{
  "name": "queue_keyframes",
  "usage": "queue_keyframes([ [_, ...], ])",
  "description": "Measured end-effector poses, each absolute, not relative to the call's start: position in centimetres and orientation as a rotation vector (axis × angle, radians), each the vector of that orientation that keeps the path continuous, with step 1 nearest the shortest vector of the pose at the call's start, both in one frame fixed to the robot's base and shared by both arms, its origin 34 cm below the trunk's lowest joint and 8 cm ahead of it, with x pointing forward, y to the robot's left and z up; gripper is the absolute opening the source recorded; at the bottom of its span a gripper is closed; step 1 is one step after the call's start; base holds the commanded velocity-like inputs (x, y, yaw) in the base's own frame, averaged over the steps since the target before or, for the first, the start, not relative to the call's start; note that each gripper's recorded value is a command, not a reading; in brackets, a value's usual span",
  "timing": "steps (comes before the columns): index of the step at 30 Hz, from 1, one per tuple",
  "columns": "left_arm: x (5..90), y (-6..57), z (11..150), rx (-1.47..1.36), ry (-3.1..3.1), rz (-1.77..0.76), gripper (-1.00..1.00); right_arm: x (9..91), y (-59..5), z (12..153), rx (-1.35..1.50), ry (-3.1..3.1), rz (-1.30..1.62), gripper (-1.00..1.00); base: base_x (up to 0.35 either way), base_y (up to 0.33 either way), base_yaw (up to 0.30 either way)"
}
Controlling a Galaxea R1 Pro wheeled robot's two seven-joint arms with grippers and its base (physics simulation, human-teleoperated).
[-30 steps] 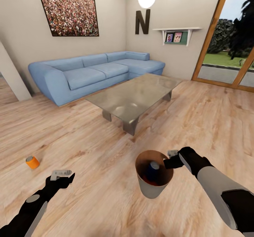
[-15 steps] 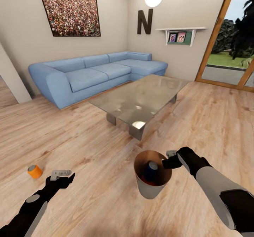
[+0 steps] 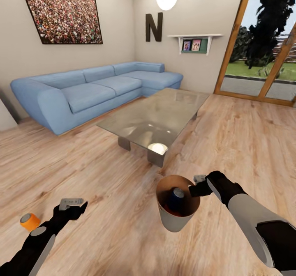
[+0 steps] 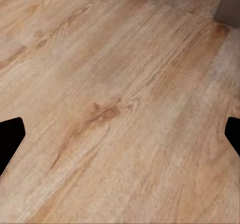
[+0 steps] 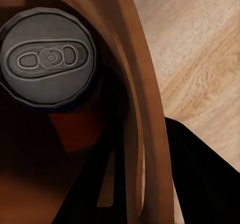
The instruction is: Put the three can of soda from the living room inside the tash can in the kitchen.
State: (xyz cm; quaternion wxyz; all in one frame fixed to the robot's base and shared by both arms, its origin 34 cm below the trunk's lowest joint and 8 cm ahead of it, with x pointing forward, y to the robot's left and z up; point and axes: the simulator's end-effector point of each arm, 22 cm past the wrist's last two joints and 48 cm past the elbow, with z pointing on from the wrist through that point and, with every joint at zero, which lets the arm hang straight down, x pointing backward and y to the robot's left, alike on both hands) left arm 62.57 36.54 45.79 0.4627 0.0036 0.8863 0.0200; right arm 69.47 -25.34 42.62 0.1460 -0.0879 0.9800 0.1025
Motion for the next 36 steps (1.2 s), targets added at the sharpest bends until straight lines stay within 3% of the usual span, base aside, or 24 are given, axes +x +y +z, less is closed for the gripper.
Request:
queue_keyframes([
  [14, 62.6, 36.4, 45.9, 0.017, 2.178, 0.047, 1.00, 69.4, -24.0, 42.7, -0.273, 2.819, 0.310, -1.00, 0.033, 0.174, -0.129],
  [36, 62.2, 36.3, 44.2, 0.018, 2.210, 0.045, 1.00, 69.1, -23.8, 41.1, -0.232, 2.843, 0.345, -1.00, -0.002, 0.307, -0.094],
])
